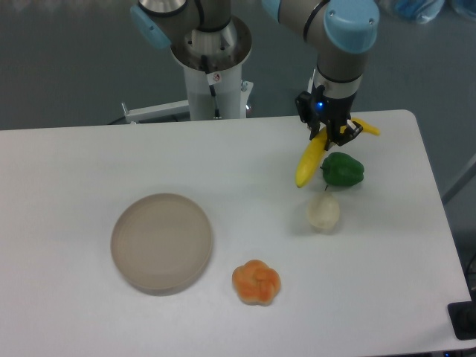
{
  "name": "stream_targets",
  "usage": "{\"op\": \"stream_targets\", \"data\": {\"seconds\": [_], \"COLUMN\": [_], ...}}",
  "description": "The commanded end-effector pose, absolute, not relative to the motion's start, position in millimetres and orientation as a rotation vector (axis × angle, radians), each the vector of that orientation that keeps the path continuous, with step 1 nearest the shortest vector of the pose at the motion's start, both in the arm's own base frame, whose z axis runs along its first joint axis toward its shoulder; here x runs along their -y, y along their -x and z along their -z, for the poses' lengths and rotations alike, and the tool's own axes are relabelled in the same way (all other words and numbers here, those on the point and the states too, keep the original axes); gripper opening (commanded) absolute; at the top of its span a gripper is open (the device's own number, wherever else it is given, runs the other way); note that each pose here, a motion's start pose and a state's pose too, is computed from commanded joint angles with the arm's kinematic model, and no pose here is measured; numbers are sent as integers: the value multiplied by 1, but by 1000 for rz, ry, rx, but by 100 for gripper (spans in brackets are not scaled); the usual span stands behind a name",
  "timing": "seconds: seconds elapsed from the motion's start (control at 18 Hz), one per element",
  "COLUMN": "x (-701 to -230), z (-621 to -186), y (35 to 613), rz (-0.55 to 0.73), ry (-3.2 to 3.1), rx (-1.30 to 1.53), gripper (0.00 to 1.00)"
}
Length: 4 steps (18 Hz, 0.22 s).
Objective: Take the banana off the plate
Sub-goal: 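Carry the held banana over beside the green pepper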
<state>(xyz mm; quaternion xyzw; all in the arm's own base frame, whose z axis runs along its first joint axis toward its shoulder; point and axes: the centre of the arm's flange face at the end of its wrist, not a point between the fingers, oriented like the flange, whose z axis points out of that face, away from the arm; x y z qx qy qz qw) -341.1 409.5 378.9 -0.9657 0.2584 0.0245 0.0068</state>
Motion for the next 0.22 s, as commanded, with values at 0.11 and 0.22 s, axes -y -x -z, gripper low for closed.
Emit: {"op": "stream_targets", "data": {"seconds": [0.11,0.22], "x": [-411,-412], "z": [-378,-377], "y": [340,339], "rz": [-73,-69], "ry": [3019,3018], "rx": [-813,-818], "gripper": [24,24]}}
